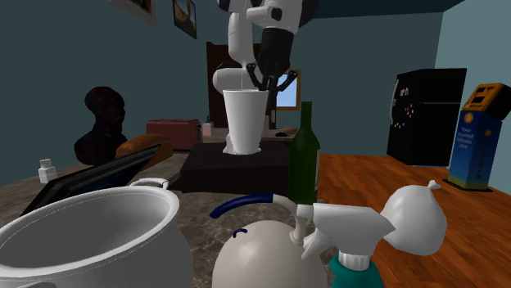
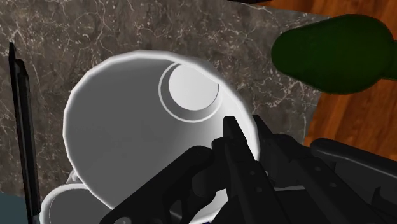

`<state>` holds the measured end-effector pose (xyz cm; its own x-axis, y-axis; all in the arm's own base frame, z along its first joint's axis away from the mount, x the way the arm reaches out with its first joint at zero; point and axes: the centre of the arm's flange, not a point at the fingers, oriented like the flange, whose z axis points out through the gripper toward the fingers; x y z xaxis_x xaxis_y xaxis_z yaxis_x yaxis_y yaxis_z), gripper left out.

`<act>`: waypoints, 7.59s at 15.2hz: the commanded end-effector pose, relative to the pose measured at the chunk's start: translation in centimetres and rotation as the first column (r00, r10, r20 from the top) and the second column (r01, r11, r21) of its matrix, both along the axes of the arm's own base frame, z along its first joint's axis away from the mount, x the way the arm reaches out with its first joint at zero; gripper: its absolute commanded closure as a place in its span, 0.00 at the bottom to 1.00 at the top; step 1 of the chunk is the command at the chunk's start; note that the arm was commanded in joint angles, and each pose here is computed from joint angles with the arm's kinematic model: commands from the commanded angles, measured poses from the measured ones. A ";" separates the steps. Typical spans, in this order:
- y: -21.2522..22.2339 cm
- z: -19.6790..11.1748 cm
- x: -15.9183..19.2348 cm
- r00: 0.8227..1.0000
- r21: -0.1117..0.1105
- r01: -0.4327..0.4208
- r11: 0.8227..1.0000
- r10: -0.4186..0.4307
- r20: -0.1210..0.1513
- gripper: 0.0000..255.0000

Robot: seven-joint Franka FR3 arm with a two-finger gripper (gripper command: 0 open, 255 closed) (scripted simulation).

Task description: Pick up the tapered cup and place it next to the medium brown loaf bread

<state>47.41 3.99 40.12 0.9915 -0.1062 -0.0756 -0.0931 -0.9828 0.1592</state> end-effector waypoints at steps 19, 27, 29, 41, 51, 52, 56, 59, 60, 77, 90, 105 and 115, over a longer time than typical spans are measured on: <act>-13.6 3.6 -10.4 1.000 0.000 0.000 1.000 0.000 0.000 1.00; -22.1 3.6 -16.7 1.000 0.000 0.000 1.000 0.000 0.000 1.00; -24.2 3.6 -18.3 1.000 0.000 0.000 1.000 0.000 0.000 1.00; -36.9 3.7 -27.8 1.000 0.000 0.000 1.000 0.000 0.000 1.00; -47.4 3.7 -35.7 1.000 0.000 0.000 1.000 0.000 0.000 1.00; -47.9 3.7 -36.1 1.000 0.000 0.000 1.000 0.000 0.000 1.00; -47.9 1.6 -36.1 1.000 0.000 0.000 1.000 0.000 0.000 1.00; -47.9 0.0 -36.1 1.000 0.000 0.000 1.000 0.000 0.000 1.00; -47.9 -0.5 -36.1 1.000 0.000 0.000 1.000 0.000 0.000 1.00; -47.9 -9.5 -36.1 1.000 0.000 0.000 1.000 0.000 0.000 1.00; -47.9 -16.3 -36.1 1.000 0.000 0.000 1.000 0.000 0.000 1.00; -47.9 -18.3 -36.1 1.000 0.000 0.000 1.000 0.000 0.000 0.00; -47.2 -13.3 -35.6 1.000 0.000 0.000 1.000 0.000 0.000 0.00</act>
<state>11.79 -43.23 26.72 0.9915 -0.1065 -0.0749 -0.0935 -0.9828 0.1592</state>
